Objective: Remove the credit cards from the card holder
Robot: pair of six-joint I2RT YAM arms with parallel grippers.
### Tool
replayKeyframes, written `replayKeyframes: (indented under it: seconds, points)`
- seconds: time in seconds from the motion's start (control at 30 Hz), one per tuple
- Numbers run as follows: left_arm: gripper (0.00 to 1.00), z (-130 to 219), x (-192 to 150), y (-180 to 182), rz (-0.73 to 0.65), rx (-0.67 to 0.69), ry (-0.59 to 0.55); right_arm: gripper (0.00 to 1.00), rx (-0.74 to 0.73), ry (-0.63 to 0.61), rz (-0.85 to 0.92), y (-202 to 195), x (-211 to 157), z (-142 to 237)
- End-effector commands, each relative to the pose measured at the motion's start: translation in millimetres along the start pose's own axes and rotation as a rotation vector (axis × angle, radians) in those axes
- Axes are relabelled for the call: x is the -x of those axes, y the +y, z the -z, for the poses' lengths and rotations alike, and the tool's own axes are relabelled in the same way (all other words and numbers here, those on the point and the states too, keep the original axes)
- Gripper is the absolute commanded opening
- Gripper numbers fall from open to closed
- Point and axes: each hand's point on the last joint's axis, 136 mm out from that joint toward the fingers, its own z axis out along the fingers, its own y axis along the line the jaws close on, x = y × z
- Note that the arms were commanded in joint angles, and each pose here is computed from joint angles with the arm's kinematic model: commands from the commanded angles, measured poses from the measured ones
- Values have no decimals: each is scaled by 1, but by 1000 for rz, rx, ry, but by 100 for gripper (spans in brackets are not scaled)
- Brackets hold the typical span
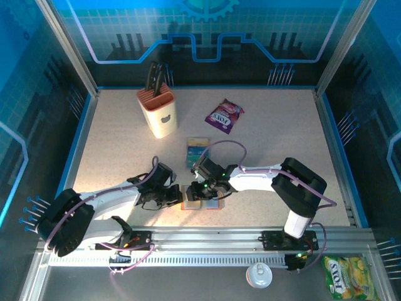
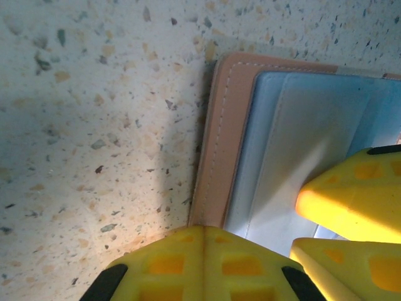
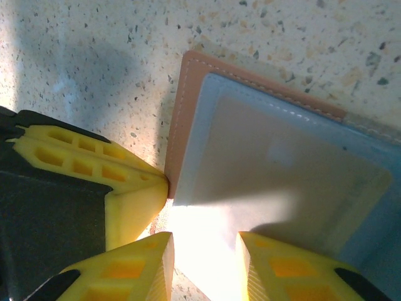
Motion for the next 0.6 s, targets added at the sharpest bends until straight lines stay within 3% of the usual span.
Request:
replayKeyframes:
  seconds: [0.0, 0.57]
  points:
    - [6, -6, -9, 18, 38, 55, 40, 33, -48, -9, -23, -11, -6, 3]
    - [6, -8, -9, 19, 20, 94, 73, 33, -102, -23, -33, -32, -10, 19]
